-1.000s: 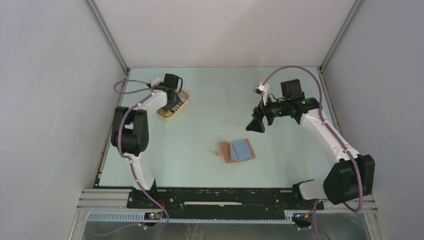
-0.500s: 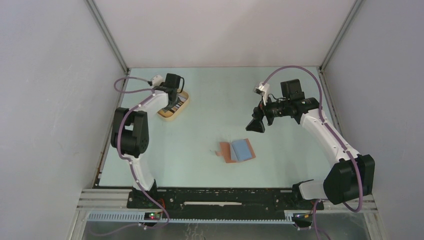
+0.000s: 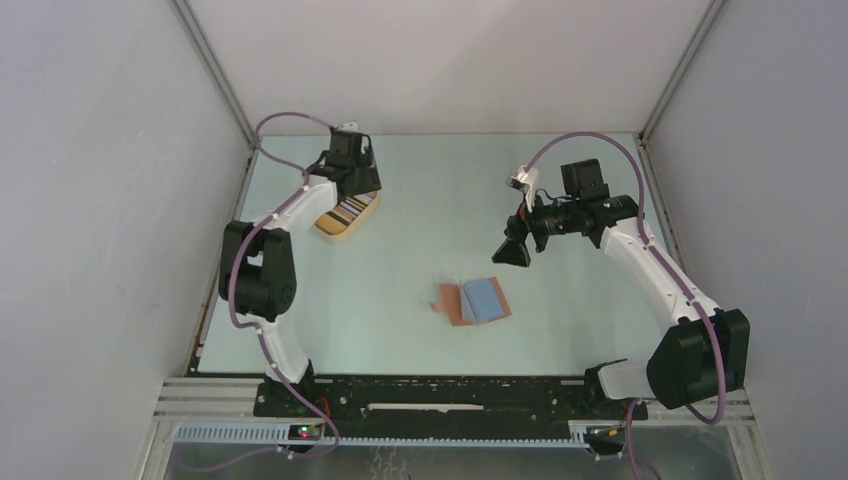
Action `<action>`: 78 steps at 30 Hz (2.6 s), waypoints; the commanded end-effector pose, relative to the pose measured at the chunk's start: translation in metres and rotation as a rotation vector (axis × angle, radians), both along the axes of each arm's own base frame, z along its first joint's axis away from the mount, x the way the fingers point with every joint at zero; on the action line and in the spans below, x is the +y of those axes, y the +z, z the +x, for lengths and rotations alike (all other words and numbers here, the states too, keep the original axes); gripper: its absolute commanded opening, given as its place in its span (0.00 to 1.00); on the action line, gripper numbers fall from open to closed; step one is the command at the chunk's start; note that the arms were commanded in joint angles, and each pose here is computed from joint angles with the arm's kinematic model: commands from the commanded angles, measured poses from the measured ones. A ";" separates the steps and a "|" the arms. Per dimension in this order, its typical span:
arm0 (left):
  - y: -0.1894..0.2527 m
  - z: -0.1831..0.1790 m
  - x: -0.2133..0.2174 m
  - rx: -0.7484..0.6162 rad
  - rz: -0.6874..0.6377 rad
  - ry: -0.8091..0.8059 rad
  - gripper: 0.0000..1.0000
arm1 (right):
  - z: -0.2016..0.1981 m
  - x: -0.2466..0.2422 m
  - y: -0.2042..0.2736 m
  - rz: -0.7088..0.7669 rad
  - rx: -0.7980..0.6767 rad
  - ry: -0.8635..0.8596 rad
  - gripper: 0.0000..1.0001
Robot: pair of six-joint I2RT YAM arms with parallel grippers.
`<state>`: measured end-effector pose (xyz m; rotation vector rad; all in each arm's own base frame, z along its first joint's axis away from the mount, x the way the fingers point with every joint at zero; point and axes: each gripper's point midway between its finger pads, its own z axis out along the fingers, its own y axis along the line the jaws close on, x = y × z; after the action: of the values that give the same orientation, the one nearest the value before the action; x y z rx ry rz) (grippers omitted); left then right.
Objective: Put the credit cards into the card holder
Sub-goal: Move the storage box to the center of the board.
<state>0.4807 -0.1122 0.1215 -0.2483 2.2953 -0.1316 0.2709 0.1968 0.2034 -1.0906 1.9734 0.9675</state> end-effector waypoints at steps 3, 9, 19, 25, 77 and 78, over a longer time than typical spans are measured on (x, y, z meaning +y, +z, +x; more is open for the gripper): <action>0.020 0.021 -0.003 0.003 0.086 -0.202 0.59 | -0.005 0.002 0.008 0.015 -0.022 0.028 0.97; 0.000 0.020 -0.013 0.090 0.094 -0.301 0.57 | -0.005 0.002 0.006 0.013 -0.018 0.029 0.97; -0.025 0.018 -0.019 0.203 0.097 -0.366 0.52 | -0.006 0.003 0.006 0.015 -0.014 0.037 0.97; -0.033 0.016 -0.018 0.236 0.106 -0.378 0.44 | -0.006 0.003 0.005 0.014 -0.011 0.039 0.97; -0.052 -0.119 -0.133 0.206 0.348 -1.340 0.10 | -0.012 0.003 0.016 0.036 -0.037 0.049 0.97; -0.051 -0.118 -0.133 0.198 0.348 -1.333 0.11 | -0.012 0.003 0.016 0.036 -0.037 0.050 0.97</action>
<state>0.3742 -0.2396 0.0497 1.4788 2.3022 -0.3051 0.2639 0.1978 0.2041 -1.1120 1.9652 0.9960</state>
